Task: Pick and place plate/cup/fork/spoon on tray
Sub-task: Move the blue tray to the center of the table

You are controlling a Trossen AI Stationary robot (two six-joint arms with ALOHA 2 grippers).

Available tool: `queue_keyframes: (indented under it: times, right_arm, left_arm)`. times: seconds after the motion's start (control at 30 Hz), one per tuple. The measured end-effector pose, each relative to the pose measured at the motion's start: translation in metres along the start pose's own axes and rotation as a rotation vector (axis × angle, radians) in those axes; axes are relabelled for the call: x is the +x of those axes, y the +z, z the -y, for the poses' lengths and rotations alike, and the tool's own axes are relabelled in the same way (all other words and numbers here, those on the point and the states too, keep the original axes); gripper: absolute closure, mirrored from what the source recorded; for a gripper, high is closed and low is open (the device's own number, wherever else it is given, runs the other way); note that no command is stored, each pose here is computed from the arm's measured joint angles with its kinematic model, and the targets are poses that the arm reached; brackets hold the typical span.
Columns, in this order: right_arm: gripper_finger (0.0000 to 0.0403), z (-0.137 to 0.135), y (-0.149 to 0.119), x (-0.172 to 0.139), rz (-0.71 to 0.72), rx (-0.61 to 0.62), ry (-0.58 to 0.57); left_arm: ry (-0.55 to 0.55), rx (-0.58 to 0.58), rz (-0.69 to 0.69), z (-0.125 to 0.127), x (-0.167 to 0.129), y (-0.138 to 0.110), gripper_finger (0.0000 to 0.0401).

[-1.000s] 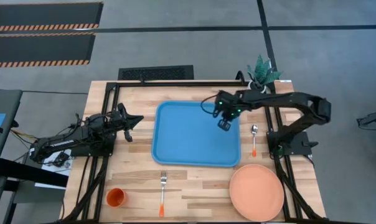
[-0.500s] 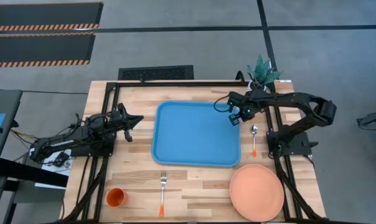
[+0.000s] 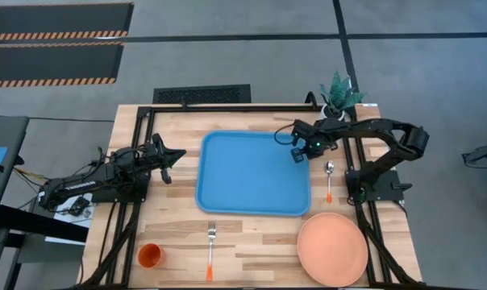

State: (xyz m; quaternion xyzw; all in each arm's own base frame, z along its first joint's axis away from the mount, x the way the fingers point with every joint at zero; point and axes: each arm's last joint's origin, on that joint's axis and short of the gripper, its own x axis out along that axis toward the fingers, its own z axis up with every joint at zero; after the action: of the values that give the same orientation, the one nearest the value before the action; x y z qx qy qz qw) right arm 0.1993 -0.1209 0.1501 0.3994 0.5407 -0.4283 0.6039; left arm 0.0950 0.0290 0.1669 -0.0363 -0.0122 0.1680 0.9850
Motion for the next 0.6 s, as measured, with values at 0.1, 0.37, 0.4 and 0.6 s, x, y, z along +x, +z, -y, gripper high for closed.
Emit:
queue_keyframes:
  times: [0.1, 0.37, 0.4, 0.6]
  right_arm:
    - [0.0395, -0.0012, 0.002, 0.0001, 0.025, -0.005, 0.006]
    - [0.0395, -0.0035, 0.0068, -0.0002, 0.096, -0.035, 0.003]
    - [0.0395, -0.0041, 0.0075, -0.0002, 0.103, -0.038, 0.008]
    - [0.0395, -0.0055, 0.0091, -0.0004, 0.121, -0.06, 0.021]
  left_arm:
    - [0.0, 0.0, 0.0, 0.0, 0.0, 0.0, 0.0401]
    - [0.0, 0.0, 0.0, 0.0, 0.0, 0.0, 0.0401]
    - [0.0, 0.0, 0.0, 0.0, 0.0, 0.0, 0.0401]
    - [0.0, 0.0, 0.0, 0.0, 0.0, -0.0001, 0.0401]
